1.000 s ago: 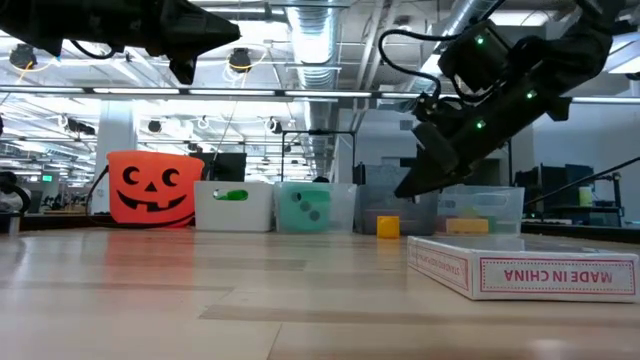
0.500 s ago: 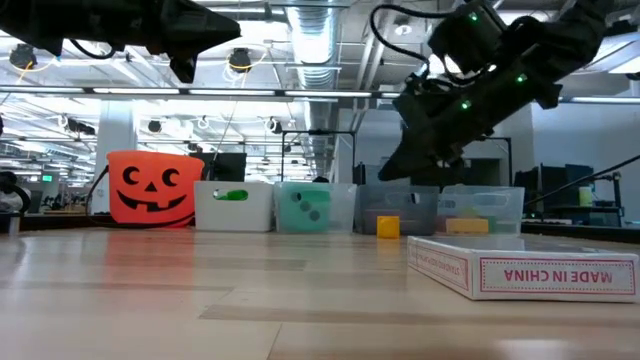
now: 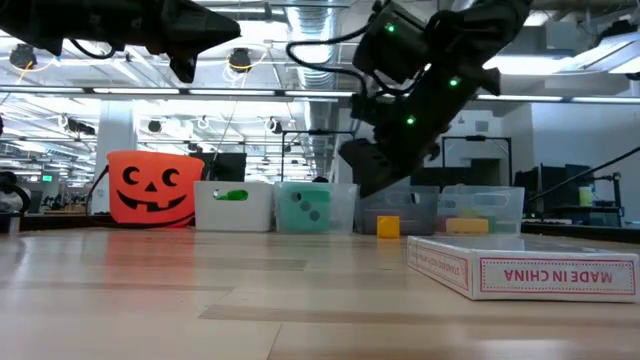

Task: Pick & Place Toys
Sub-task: Put the big yellow game piece into the white bin

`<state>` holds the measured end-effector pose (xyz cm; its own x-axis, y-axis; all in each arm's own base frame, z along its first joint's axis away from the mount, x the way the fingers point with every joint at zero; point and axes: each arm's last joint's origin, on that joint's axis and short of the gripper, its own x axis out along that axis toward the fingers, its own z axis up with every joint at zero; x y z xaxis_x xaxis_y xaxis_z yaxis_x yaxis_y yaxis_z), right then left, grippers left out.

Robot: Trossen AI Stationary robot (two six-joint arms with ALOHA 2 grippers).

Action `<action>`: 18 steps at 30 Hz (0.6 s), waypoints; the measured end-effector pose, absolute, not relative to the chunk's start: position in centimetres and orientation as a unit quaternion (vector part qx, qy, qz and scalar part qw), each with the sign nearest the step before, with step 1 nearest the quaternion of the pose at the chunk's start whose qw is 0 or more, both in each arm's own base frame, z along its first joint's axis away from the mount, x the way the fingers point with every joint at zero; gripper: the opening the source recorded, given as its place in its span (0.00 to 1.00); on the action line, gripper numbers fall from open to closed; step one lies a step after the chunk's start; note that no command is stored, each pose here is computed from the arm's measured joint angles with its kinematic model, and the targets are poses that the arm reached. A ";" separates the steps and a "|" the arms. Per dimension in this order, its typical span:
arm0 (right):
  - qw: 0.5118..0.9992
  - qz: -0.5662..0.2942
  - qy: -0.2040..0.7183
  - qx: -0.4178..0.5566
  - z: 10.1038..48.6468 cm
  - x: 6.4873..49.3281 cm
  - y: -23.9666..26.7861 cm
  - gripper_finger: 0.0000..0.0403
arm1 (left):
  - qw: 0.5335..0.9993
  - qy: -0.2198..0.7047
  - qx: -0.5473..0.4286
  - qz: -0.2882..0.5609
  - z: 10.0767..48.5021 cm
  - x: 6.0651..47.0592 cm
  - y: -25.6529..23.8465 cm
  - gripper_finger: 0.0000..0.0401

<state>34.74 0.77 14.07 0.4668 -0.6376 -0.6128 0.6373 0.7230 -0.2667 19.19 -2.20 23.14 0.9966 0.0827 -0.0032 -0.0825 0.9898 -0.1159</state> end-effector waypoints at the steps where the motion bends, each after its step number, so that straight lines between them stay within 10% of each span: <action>1: 0.849 -0.387 0.359 -0.001 14.1 34.6 0.7 0.00 | 0.997 0.000 -0.058 0.042 23.1 19.2 -2.2 0.04; 18: 0.780 -0.483 0.385 0.100 12.1 33.3 -3.7 0.00 | 0.997 0.002 -0.059 0.041 23.1 19.2 -2.2 0.04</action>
<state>33.30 -3.70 12.07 0.2376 -0.6763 -0.6973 0.8303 0.5140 -0.2156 19.18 -2.22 23.10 0.9966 0.0816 -0.0080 -0.0819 0.9896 -0.1180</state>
